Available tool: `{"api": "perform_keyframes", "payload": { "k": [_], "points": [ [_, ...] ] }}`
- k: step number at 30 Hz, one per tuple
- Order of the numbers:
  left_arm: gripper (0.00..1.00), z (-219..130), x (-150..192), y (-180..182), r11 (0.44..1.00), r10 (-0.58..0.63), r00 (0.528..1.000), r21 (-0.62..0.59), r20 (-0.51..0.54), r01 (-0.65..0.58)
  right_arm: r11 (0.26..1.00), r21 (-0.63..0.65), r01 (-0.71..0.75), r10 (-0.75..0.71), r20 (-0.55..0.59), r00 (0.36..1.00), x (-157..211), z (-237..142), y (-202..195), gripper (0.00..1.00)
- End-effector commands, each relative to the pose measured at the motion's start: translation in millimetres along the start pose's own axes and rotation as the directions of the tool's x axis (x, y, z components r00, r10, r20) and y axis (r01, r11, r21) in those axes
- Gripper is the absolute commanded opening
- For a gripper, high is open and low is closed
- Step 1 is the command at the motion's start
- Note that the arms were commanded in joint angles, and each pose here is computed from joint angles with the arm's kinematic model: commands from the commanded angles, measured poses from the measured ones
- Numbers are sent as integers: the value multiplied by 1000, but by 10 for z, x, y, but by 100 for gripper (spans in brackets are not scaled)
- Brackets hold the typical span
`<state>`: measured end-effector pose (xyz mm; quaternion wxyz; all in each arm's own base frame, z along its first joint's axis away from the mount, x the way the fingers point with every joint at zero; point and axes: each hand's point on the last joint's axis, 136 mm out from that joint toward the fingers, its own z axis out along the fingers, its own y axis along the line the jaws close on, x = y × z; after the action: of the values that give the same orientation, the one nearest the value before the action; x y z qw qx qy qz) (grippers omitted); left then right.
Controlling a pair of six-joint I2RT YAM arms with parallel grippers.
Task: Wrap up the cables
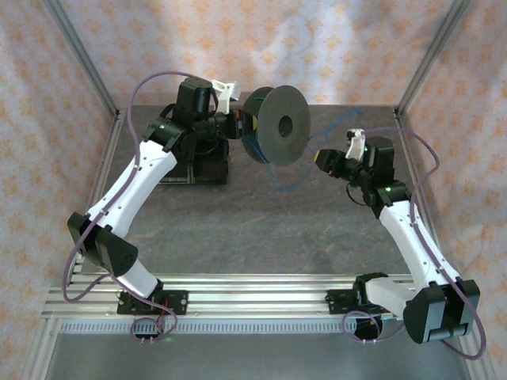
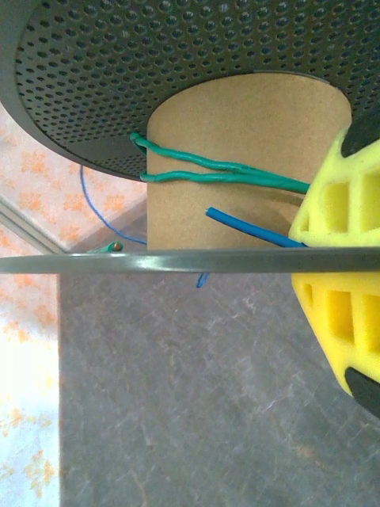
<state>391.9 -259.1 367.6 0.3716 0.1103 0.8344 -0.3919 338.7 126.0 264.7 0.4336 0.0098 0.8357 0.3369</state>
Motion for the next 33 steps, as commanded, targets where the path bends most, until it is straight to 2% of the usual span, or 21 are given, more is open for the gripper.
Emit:
{"api": "perform_keyframes", "payload": {
  "k": [1,12,19,22,26,33],
  "points": [
    [0,-139,-230,-233,996,-15,999,87,42,11,985,-35,169,-165,98,981,-205,-10,160,41],
    [0,-119,-270,-349,971,-113,994,211,-5,112,941,-32,337,-330,134,934,-139,93,200,46],
    [0,-193,-319,-424,957,-149,989,250,-6,146,933,22,360,-359,144,922,-68,139,42,50],
    [0,-219,-329,-442,957,-149,989,252,-5,146,942,-9,336,-331,152,931,-32,161,50,52],
    [0,-242,-348,-441,957,-151,989,249,-1,146,951,-143,274,-258,120,959,81,293,165,51],
    [0,-231,-388,-431,956,-172,985,244,16,163,969,-242,41,-15,108,994,163,549,91,48]
  ]
}}
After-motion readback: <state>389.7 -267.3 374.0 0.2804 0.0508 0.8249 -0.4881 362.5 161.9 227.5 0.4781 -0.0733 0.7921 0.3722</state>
